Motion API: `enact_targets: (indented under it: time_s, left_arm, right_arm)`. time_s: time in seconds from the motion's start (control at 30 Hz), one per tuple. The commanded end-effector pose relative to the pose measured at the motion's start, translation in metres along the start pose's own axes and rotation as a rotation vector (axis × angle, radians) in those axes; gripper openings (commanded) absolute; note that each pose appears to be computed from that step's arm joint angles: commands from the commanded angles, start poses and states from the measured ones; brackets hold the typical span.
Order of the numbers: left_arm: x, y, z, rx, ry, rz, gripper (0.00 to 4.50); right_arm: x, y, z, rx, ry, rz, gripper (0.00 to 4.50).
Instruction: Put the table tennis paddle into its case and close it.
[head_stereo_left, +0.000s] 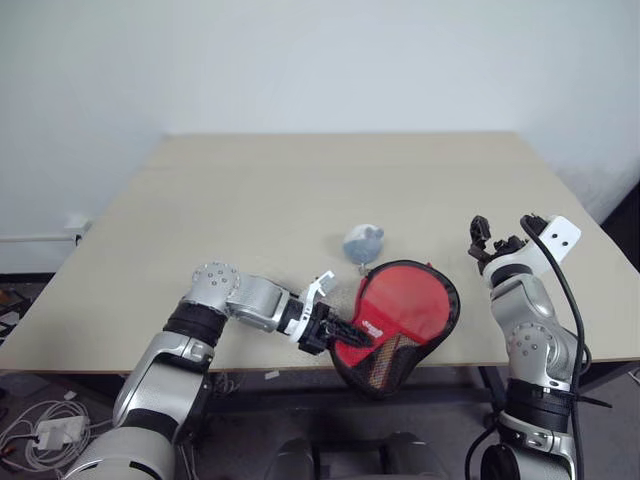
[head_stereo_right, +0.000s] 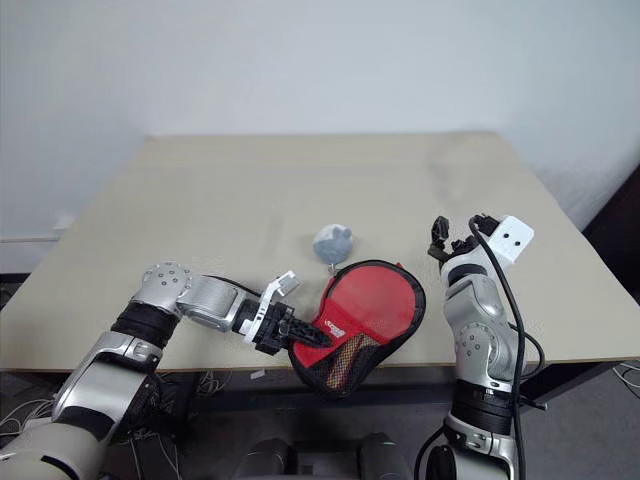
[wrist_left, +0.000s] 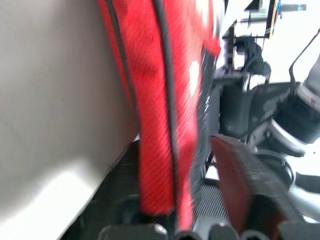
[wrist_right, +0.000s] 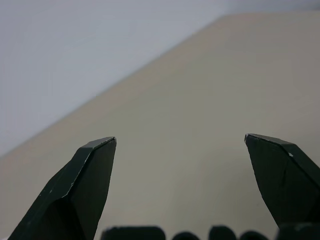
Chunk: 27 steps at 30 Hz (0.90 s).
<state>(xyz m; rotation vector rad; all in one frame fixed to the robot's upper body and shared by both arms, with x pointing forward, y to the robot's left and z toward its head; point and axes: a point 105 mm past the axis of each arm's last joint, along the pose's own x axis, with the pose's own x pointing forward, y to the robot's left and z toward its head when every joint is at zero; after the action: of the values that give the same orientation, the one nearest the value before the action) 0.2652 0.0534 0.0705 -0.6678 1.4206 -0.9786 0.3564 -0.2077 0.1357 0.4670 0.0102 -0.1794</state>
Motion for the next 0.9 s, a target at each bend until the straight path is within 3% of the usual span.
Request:
enact_targets:
  time_s: [0.03,0.13,0.27,0.37,0.43,0.57,0.67,0.9]
  left_arm:
    - [-0.006,-0.015,0.009,0.067,-0.039,-0.02,3.61]
    - [-0.008,-0.017,0.011,0.085,-0.057,-0.029,4.47]
    - [-0.017,-0.014,0.01,0.106,-0.045,0.002,4.47]
    - [-0.031,0.009,0.017,0.175,-0.072,0.202,4.47]
    - [-0.042,0.012,0.036,0.304,-0.159,0.272,4.47]
    - [-0.05,-0.008,0.069,0.627,-0.268,0.242,4.47]
    - [-0.04,-0.028,0.075,0.887,-0.27,0.174,4.47]
    - [0.014,-0.06,0.058,1.074,-0.181,-0.012,4.47]
  right_arm:
    - [0.001,0.011,0.014,-0.009,-0.053,0.037,4.5]
    - [0.001,0.012,0.014,-0.007,-0.053,0.039,4.5]
    - [0.0,0.012,0.015,-0.004,-0.056,0.042,4.5]
    - [-0.002,0.018,0.016,0.022,-0.045,0.093,4.5]
    - [-0.005,0.029,0.018,-0.006,-0.041,0.155,4.5]
    - [-0.008,0.042,0.021,-0.035,-0.026,0.241,4.5]
    - [-0.007,0.049,0.021,-0.083,0.009,0.294,4.5]
    - [0.009,0.058,0.01,-0.195,0.151,0.373,4.5]
